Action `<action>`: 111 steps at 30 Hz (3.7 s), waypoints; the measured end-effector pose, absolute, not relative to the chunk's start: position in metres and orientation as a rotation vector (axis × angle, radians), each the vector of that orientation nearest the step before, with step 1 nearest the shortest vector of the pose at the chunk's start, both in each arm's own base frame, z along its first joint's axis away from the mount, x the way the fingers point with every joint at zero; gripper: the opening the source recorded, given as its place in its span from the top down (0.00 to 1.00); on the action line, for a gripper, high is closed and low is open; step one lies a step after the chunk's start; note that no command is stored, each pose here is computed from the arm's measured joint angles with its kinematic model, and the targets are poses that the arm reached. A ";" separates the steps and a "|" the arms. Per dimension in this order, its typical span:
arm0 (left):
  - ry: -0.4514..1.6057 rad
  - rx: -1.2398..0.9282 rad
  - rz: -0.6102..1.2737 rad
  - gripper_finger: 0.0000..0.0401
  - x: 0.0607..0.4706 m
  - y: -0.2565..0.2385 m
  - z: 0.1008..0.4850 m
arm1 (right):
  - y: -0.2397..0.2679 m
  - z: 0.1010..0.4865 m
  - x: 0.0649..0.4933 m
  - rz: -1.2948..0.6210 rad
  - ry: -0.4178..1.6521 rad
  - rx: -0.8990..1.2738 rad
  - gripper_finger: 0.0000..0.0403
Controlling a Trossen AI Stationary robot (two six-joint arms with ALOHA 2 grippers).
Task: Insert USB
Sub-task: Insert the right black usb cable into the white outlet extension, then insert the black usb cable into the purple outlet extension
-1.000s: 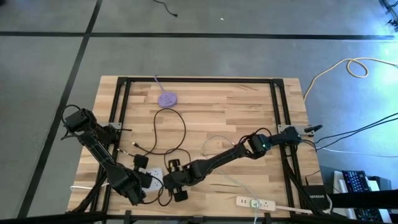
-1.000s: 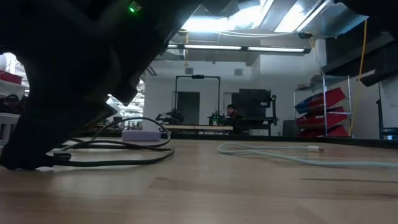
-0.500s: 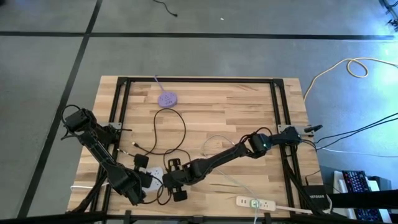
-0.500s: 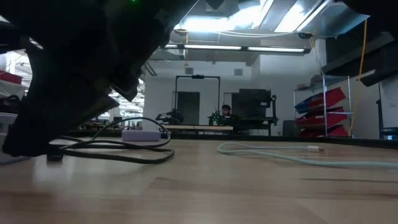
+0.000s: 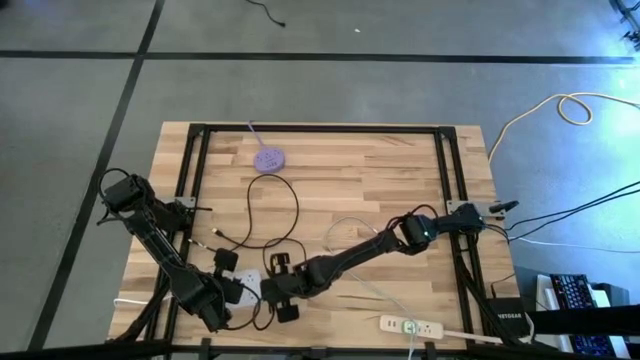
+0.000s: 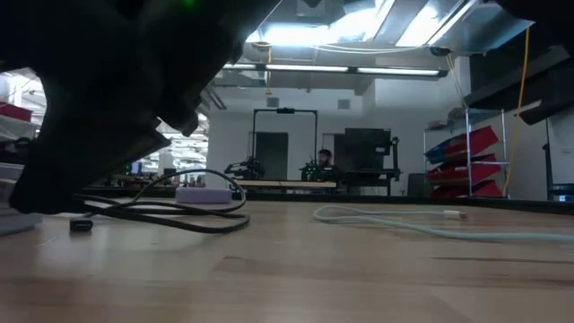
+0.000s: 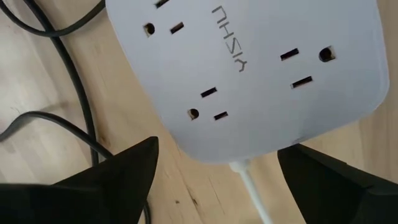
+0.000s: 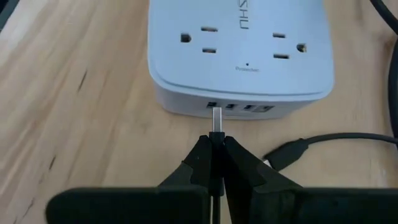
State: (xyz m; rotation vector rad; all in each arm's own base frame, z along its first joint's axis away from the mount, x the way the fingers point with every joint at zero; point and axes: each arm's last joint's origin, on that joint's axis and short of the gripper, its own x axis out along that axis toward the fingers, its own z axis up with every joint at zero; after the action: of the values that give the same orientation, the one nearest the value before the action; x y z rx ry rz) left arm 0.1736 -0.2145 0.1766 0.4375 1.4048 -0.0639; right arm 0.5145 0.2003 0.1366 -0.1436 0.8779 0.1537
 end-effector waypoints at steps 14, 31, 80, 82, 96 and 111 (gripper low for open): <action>1.394 0.443 -0.058 0.22 0.174 -0.214 0.177 | 0.197 0.138 0.516 0.202 0.896 -0.034 1.00; 1.351 0.499 -0.045 0.22 0.176 -0.213 0.177 | 0.194 0.146 0.519 0.188 0.901 0.024 1.00; 1.563 0.281 -0.093 0.22 0.160 -0.216 0.185 | 0.197 0.148 0.513 0.251 0.972 0.010 0.95; 1.544 0.248 -0.085 0.22 0.155 -0.219 0.194 | 0.198 0.148 0.514 0.265 0.962 0.018 0.95; 1.201 0.190 0.067 0.22 0.125 -0.210 0.246 | 0.225 0.157 0.516 0.378 0.825 0.072 0.79; 0.606 0.173 0.114 0.22 0.154 -0.223 0.224 | 0.204 0.165 0.498 0.082 1.067 -0.135 0.10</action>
State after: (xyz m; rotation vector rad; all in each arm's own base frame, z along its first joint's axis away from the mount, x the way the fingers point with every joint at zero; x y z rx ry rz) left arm 0.1544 -0.2229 0.2238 0.1732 0.6057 0.1142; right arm 0.4980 0.2042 0.1651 -0.1354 1.0670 0.0824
